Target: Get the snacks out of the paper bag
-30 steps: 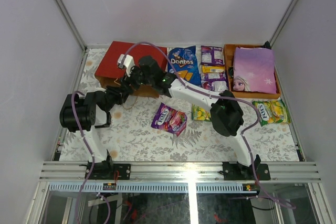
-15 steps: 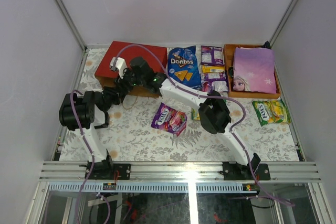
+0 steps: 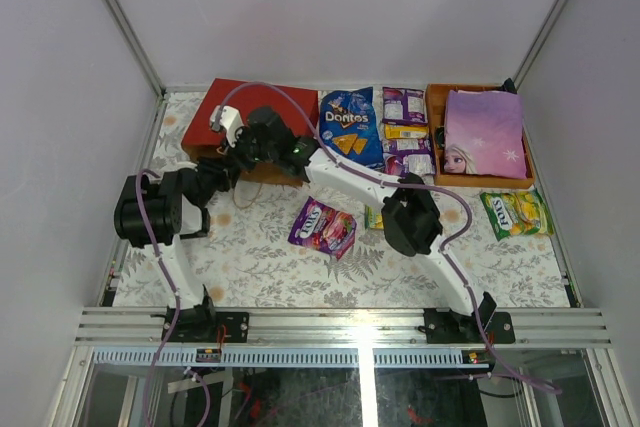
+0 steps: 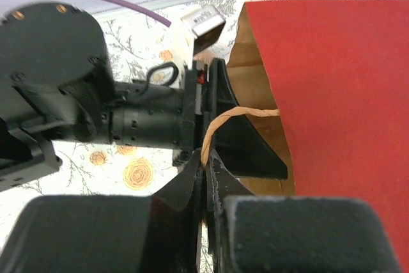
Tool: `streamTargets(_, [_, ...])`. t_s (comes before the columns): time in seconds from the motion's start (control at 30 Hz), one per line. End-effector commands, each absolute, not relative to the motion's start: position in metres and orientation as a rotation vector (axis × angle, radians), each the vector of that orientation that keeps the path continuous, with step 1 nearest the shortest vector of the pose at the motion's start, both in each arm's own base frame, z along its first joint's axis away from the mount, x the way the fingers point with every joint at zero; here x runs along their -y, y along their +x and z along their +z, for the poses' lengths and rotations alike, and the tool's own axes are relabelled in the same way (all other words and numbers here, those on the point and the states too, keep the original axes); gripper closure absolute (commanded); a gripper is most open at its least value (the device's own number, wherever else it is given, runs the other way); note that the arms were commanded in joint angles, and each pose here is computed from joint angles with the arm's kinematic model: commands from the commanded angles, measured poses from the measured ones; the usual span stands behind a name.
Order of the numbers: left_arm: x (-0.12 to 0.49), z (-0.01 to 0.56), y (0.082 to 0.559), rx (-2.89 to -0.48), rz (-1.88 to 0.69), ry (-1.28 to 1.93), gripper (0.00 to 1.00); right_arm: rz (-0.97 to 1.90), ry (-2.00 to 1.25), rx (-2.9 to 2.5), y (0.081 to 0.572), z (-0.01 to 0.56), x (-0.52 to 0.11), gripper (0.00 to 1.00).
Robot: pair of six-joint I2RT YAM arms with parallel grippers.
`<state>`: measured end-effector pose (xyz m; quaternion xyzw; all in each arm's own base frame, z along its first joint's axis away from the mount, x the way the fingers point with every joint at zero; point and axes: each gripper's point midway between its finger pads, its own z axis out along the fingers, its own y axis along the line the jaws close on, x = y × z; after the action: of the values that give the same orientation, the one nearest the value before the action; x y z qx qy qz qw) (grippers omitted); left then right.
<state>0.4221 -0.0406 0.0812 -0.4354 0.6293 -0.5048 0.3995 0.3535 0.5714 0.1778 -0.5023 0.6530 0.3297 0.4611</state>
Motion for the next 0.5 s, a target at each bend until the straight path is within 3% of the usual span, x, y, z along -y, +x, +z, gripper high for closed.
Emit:
streamTargets(0.0, [0.051, 0.102, 0.441, -1.525, -1.273, -1.061, 0.66, 0.843, -1.129, -1.441, 0.348, 0.274, -0.570, 1.00])
streamTargets(0.47, [0.095, 0.076, 0.471, -1.527, -1.183, -1.161, 0.58, 0.712, -1.013, -1.465, 0.370, 0.301, -0.555, 1.00])
